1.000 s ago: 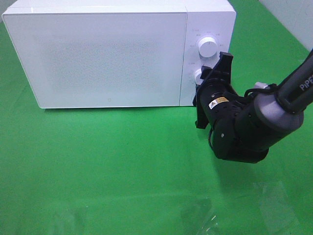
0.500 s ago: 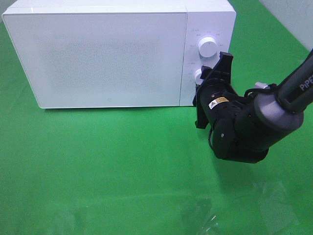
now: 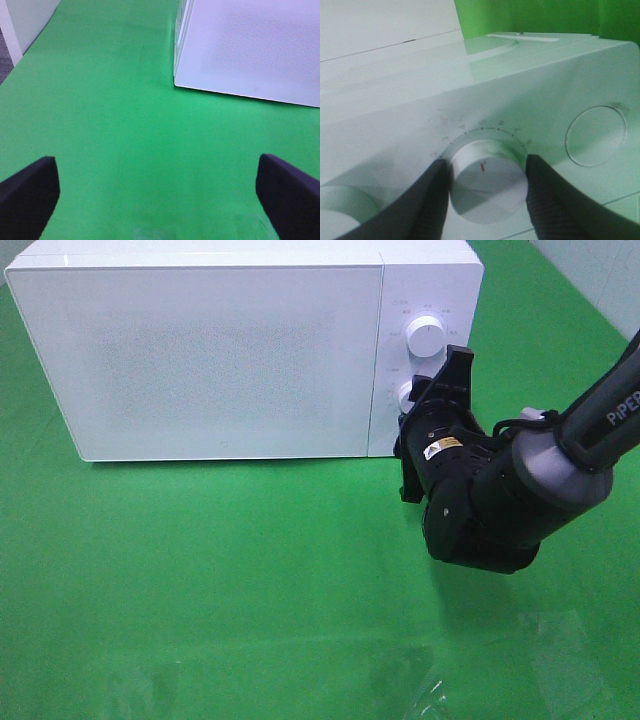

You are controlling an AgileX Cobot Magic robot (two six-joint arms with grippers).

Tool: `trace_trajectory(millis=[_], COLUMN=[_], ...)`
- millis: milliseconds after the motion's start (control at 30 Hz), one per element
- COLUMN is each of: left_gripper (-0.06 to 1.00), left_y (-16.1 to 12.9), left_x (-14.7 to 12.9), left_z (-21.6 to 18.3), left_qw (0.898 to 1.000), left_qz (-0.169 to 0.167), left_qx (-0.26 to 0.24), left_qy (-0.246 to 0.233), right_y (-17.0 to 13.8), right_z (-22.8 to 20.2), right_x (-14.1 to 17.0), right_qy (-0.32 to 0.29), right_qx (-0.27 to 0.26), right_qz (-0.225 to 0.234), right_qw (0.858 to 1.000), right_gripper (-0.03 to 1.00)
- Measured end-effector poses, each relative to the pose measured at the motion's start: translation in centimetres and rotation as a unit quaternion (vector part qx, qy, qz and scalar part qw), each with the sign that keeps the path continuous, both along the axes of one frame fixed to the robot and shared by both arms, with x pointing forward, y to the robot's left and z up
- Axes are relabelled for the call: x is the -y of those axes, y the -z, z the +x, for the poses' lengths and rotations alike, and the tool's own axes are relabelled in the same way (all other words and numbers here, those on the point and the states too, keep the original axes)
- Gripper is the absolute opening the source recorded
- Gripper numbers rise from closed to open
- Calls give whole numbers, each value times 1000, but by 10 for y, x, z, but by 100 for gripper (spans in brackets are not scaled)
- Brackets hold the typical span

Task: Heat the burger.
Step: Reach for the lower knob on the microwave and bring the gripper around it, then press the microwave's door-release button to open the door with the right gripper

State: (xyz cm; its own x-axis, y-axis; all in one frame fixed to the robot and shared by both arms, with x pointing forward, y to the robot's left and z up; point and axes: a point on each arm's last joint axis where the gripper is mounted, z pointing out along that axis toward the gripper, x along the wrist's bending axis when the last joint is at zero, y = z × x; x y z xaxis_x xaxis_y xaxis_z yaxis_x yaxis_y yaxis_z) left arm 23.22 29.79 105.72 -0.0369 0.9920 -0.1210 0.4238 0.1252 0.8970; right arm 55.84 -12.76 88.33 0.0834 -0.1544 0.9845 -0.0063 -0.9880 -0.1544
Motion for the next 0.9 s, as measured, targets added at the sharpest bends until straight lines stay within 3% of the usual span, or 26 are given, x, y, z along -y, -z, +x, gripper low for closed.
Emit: trace_trajectory(millis=[233,600,867,900], left_gripper=[99,99,99,99], left_y=[0,0,0,0], left_x=[0,0,0,0], left_z=[0,0,0,0], left_qw=[1000,1000,1000,1000], left_qz=[0,0,0,0], left_qx=[0,0,0,0], left_qy=[0,0,0,0], right_y=[2,0,-21,-26], right_z=[-2,-27,-47,-51], right_x=[0,-1,7,8], right_qy=[2,-29,-67,-86], right_qx=[-8,-20,-17,-24], right_qz=[-22,-62,-135,-166], right_qw=[1000,997,988,982], right_gripper=[65,68,68,68])
